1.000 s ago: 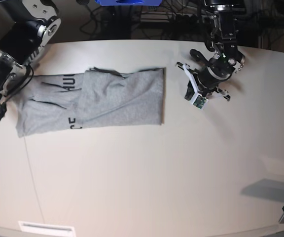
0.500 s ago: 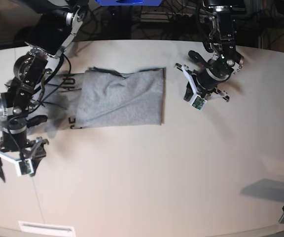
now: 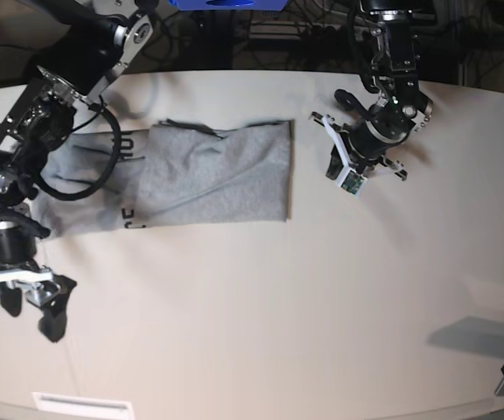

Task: Fold the T-shirt properly
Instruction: 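Move the right gripper down to the shirt strip end nearest it, then grasp the grey shirt strip end with the right gripper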

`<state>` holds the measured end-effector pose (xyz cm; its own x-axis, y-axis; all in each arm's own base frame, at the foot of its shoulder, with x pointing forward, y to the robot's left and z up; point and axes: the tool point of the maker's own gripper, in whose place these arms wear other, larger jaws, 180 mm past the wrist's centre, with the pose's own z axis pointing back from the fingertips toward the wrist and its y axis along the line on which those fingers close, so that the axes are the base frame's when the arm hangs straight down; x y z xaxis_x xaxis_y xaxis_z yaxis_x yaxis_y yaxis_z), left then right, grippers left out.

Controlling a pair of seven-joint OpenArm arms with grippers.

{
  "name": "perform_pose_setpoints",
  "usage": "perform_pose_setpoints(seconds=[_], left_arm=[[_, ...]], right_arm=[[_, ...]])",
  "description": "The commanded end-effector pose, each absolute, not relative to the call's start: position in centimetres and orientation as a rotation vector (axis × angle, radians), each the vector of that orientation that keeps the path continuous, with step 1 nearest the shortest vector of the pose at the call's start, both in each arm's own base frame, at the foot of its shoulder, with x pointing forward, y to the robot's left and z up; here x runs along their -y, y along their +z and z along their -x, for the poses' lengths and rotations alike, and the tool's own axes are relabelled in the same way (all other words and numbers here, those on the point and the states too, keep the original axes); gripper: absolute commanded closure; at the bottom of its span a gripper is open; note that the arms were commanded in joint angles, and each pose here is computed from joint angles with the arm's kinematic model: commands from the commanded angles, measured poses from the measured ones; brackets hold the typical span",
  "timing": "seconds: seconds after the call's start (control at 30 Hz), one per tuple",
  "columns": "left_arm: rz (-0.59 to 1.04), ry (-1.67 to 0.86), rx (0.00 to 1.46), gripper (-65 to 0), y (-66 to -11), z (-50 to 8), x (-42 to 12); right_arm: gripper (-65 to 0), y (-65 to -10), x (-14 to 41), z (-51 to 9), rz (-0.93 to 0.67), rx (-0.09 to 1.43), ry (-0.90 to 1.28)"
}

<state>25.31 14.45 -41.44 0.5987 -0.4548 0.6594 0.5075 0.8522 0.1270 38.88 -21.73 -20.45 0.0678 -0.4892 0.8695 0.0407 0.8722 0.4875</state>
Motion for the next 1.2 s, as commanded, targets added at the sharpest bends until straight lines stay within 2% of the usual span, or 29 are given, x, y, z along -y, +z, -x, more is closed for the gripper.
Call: perform_pose_setpoints(seconds=[0.0, 0.13, 0.27, 0.37, 0.53, 0.73, 0.9, 1.17], left_arm=[[0.024, -0.589, 0.612, 0.0, -43.3, -23.4, -15.9], [0.023, -0.589, 0.615, 0.0, -43.2, -23.5, -15.9], [0.023, -0.588, 0.614, 0.0, -43.3, -23.5, -15.9], [0.022, -0.589, 0.612, 0.0, -43.3, -23.5, -15.9], [0.024, -0.587, 0.608, 0.0, -43.5, -23.5, -15.9], [0.029, -0.587, 0.606, 0.0, -43.5, -23.3, -15.8], [0.028, -0.588, 0.602, 0.0, -43.6, -23.1, -15.8], [0.028, -0.593, 0.616, 0.0, -43.3, -23.4, -15.6]], right_arm=[[-57.6, -18.5, 21.5, -39.1, -0.438, 1.501, -0.403], [-57.7, -19.5, 22.4, -37.6, -0.729, 1.375, -0.482], [-57.7, -25.2, 26.1, -35.2, -0.862, 1.258, -0.719], [-56.9, -28.6, 28.1, -33.9, -0.849, 1.154, -0.760], [-56.7, -30.8, 31.2, -32.0, -0.652, 1.017, -0.689], [-56.7, -30.3, 35.0, -30.4, -0.529, 0.987, -0.662], [-56.9, -34.0, 36.4, -28.2, -0.518, 0.860, -0.766], [-56.9, -36.4, 34.9, -26.8, -0.543, 0.796, -0.793]])
